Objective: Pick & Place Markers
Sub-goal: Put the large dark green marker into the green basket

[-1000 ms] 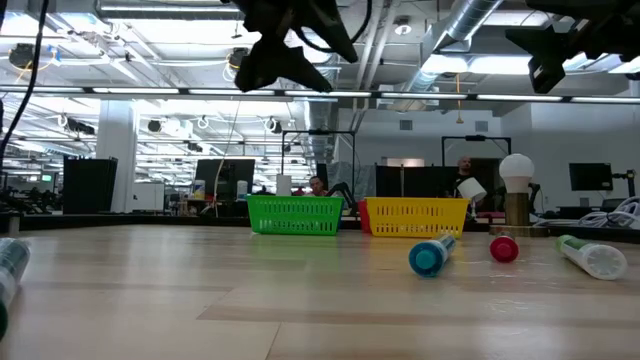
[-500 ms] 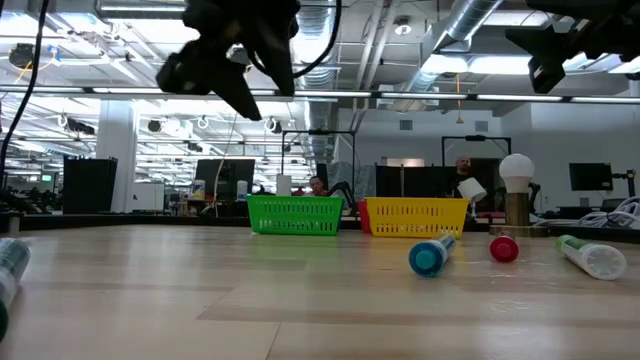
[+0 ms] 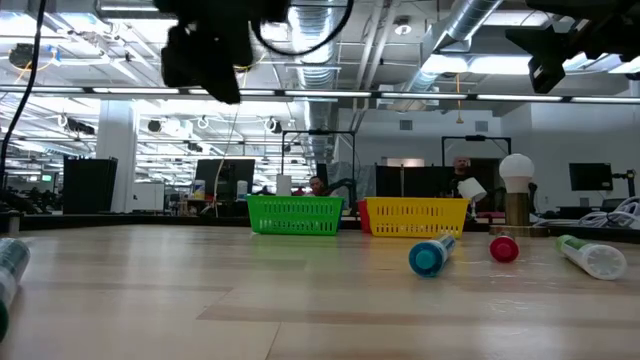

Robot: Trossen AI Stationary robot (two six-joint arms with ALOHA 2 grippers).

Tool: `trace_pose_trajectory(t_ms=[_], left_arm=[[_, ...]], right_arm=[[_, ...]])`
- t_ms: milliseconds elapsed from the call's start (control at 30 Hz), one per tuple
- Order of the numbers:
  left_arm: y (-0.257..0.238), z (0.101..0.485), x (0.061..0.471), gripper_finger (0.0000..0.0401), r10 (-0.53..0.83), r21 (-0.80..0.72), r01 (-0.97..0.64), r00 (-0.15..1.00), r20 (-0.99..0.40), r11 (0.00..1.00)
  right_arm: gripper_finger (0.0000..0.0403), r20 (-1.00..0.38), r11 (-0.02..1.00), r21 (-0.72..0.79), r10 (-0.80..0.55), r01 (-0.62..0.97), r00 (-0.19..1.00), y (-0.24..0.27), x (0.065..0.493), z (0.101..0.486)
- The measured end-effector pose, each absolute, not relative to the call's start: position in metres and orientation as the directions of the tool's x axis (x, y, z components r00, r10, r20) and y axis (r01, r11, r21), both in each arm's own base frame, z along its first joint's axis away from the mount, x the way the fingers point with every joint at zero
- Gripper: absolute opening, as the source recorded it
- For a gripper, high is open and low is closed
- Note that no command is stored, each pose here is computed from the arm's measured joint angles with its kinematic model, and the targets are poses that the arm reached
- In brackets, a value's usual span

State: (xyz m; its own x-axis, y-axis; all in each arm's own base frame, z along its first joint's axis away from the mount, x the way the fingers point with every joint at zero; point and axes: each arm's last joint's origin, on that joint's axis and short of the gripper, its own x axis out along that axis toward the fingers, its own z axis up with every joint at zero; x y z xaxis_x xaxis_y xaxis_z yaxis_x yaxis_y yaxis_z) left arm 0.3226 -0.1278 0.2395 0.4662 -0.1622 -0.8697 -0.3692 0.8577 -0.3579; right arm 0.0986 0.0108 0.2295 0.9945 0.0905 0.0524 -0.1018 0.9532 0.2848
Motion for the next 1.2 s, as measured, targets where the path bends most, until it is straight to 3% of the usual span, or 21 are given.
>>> trace_pose_trajectory(t_ms=[167, 267, 400, 567, 1200], left_arm=[[-0.169, 0.239, 0.302, 0.0195, -0.257, -0.253, 0.064, 0.406, -0.877, 0.965], [-0.197, 0.239, 0.284, 0.0195, -0.275, -0.132, 0.358, 0.388, -0.880, 0.924], [-0.224, 0.236, 0.265, 0.0195, -0.223, 0.067, 0.569, 0.424, -0.878, 0.819], [-0.231, 0.228, 0.264, 0.0195, -0.103, 0.255, 0.588, 0.505, -0.857, 0.767], [-0.246, 0.172, 0.289, 0.0195, -0.241, 0.069, 0.683, 0.348, -0.906, 0.727]], right_arm=[[0.0182, 0.053, 0.953, 0.285, 0.090, -0.101, 0.995, 0.011, 0.099, 0.230], [0.0180, 0.053, 0.953, 0.285, 0.090, -0.102, 0.995, 0.011, 0.099, 0.230], [0.0181, 0.053, 0.953, 0.285, 0.090, -0.101, 0.995, 0.011, 0.099, 0.230], [0.0183, 0.053, 0.953, 0.285, 0.090, -0.102, 0.995, 0.011, 0.099, 0.230], [0.0184, 0.053, 0.953, 0.285, 0.090, -0.101, 0.995, 0.011, 0.099, 0.230]])
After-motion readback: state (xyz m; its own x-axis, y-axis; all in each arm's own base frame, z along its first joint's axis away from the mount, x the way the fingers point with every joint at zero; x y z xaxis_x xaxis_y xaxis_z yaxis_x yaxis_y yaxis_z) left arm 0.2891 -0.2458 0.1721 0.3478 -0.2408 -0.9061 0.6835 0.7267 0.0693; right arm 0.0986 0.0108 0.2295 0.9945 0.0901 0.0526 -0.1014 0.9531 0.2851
